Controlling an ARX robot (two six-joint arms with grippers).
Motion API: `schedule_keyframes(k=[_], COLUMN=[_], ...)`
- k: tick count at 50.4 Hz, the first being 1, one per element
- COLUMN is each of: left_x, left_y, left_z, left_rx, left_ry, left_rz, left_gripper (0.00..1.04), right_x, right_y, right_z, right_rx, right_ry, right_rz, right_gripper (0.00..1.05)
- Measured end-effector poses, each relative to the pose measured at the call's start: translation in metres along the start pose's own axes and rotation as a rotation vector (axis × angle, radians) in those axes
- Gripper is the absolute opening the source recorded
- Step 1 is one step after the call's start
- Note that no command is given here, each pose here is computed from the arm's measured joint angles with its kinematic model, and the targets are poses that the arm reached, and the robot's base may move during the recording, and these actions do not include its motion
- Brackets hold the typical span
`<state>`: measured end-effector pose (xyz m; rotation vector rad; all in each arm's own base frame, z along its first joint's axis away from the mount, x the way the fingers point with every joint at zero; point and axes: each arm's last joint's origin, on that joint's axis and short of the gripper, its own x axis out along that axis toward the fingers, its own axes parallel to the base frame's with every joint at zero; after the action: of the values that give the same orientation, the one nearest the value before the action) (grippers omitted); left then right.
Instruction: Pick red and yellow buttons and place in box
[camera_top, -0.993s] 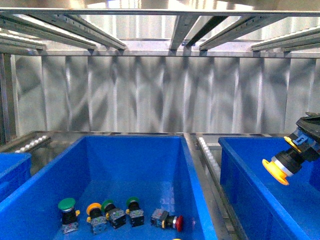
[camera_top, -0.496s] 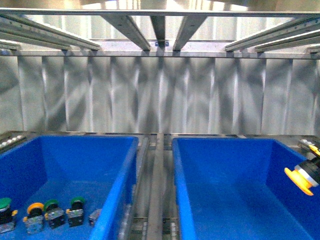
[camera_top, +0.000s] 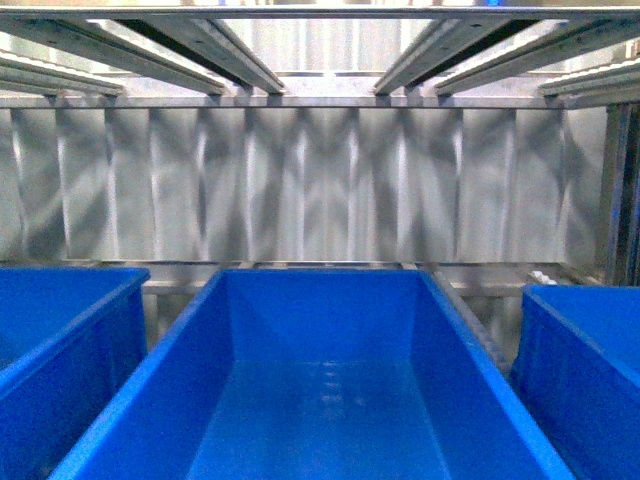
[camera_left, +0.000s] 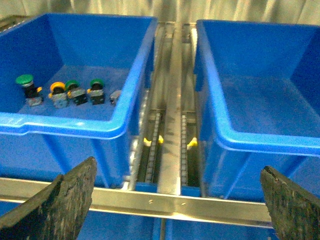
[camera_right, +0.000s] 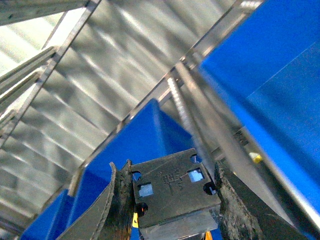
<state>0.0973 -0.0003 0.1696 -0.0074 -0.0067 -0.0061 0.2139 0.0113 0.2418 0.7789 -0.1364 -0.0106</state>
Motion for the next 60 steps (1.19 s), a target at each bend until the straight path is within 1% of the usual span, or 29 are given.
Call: schedule_keyframes(k=[4, 8, 10, 13, 16, 23, 36, 40, 46, 52, 56, 60], left_x=[0.0, 0.0, 0.0, 0.0, 0.0, 0.0, 0.0, 0.0, 0.0, 0.0, 0.0, 0.0], left_y=[0.0, 0.0, 0.0, 0.0, 0.0, 0.0, 0.0, 0.0, 0.0, 0.0, 0.0, 0.0], left_z=[0.0, 0.0, 0.0, 0.0, 0.0, 0.0, 0.0, 0.0, 0.0, 0.0, 0.0, 0.0], left_rx=[0.0, 0.0, 0.0, 0.0, 0.0, 0.0, 0.0, 0.0, 0.0, 0.0, 0.0, 0.0], left_ry=[0.0, 0.0, 0.0, 0.0, 0.0, 0.0, 0.0, 0.0, 0.0, 0.0, 0.0, 0.0], left_rz=[-0.002, 0.002, 0.002, 0.003, 0.004, 0.004, 0.004, 0.004, 0.003, 0.003, 0.003, 0.003], left_gripper=[0.97, 0.97, 0.97, 0.97, 0.97, 0.97, 0.97, 0.97, 0.97, 0.97, 0.97, 0.97], right_x=[0.009, 0.037, 0.057, 0.074, 0.094, 0.133, 0.199, 0.211, 0.226, 0.233, 0.235, 0.237], right_y=[-0.006, -0.013, -0.022, -0.033, -0.046, -0.068, -0.094, -0.101, -0.12, -0.143, -0.162, -0.17], right_z=[0.008, 0.024, 0.031, 0.036, 0.042, 0.053, 0.079, 0.081, 0.075, 0.06, 0.045, 0.036], right_rx=[-0.065, -0.173, -0.226, -0.263, -0.313, -0.394, -0.503, -0.527, -0.55, -0.553, -0.55, -0.554], right_ry=[-0.008, 0.031, 0.068, 0.105, 0.149, 0.24, 0.363, 0.396, 0.464, 0.532, 0.57, 0.575], right_rz=[-0.045, -0.085, -0.131, -0.181, -0.257, -0.357, -0.462, -0.49, -0.533, -0.572, -0.6, -0.602], right_gripper=[0.37, 0.37, 0.37, 0.37, 0.37, 0.37, 0.37, 0.37, 0.37, 0.37, 0.37, 0.37])
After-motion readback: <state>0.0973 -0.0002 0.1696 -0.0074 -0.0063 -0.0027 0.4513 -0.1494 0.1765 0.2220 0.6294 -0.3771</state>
